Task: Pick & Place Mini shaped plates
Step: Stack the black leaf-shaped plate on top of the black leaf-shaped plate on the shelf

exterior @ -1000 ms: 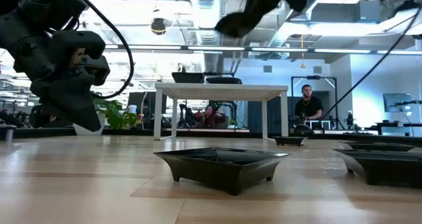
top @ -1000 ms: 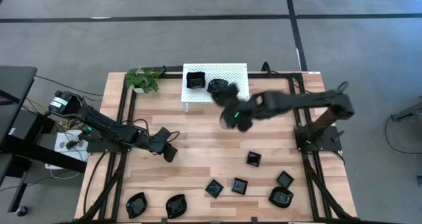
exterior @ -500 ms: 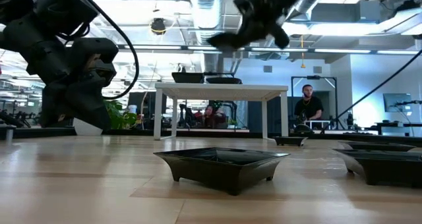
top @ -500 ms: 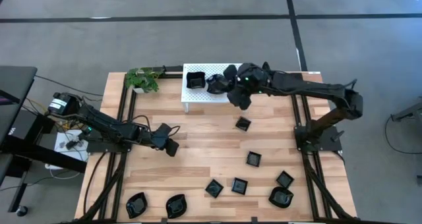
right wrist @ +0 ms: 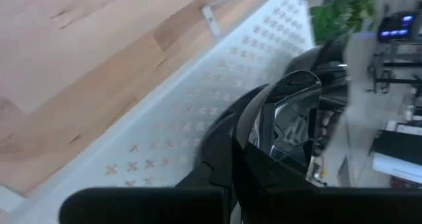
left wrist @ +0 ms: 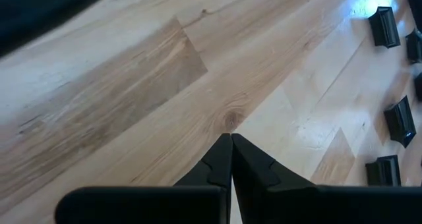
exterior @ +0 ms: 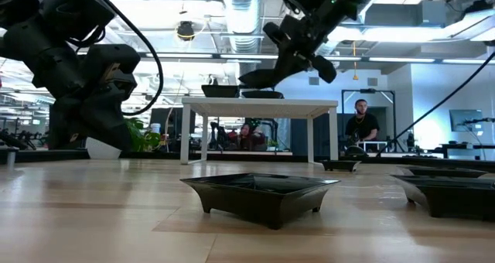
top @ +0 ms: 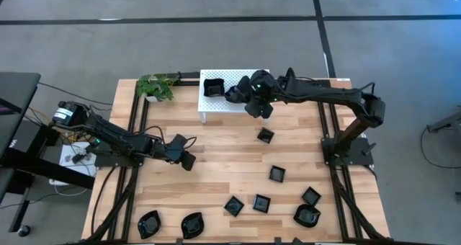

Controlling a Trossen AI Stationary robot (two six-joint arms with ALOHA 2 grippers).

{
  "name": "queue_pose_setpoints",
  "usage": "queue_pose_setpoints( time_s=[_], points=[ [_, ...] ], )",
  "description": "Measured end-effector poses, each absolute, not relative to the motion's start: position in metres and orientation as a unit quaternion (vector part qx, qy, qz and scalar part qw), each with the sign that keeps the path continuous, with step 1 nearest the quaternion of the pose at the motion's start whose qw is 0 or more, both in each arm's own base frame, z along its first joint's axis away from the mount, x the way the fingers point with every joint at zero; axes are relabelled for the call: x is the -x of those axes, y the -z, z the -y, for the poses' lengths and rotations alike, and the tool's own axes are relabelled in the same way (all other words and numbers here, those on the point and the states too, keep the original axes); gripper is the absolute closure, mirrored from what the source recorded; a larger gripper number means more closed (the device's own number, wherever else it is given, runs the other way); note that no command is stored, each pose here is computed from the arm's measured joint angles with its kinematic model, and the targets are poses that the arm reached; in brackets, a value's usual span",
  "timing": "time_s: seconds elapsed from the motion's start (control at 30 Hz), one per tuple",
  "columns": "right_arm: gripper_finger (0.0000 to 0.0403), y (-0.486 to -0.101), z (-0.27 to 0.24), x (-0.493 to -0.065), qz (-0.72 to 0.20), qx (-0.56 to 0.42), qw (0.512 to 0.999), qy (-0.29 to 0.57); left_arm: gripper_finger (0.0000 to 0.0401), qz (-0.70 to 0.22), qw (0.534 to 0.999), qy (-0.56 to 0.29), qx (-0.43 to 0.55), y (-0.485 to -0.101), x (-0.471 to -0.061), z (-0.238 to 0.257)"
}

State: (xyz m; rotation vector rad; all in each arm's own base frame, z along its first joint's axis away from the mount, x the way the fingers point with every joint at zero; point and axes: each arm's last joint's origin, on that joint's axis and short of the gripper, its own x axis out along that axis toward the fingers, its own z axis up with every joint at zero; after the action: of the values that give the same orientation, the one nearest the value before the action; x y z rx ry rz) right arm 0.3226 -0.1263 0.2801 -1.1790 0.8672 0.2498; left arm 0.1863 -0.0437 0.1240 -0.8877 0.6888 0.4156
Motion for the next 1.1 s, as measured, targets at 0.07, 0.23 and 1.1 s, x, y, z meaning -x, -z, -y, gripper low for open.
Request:
queue_pose_setpoints(
  time_s=[0.07, 0.23, 1.1],
  points=[
    [0.0403, -0.2799, 0.1249, -0.3226, -0.396, 0.537, 0.736, -0.117, 0.0393, -0.324, 0.826, -0.196, 0.418, -0.124, -0.1863, 0.0436],
    [0.04, -0.285, 0.124, -0.3222, -0.387, 0.532, 0.746, -0.102, 0.0393, -0.323, 0.826, -0.196, 0.417, -0.1241, -0.1863, 0.0436],
    [0.0368, -0.2814, 0.1307, -0.3206, -0.405, 0.466, 0.784, -0.069, 0.0393, -0.323, 0.826, -0.196, 0.418, -0.1241, -0.1864, 0.0436]
  ],
)
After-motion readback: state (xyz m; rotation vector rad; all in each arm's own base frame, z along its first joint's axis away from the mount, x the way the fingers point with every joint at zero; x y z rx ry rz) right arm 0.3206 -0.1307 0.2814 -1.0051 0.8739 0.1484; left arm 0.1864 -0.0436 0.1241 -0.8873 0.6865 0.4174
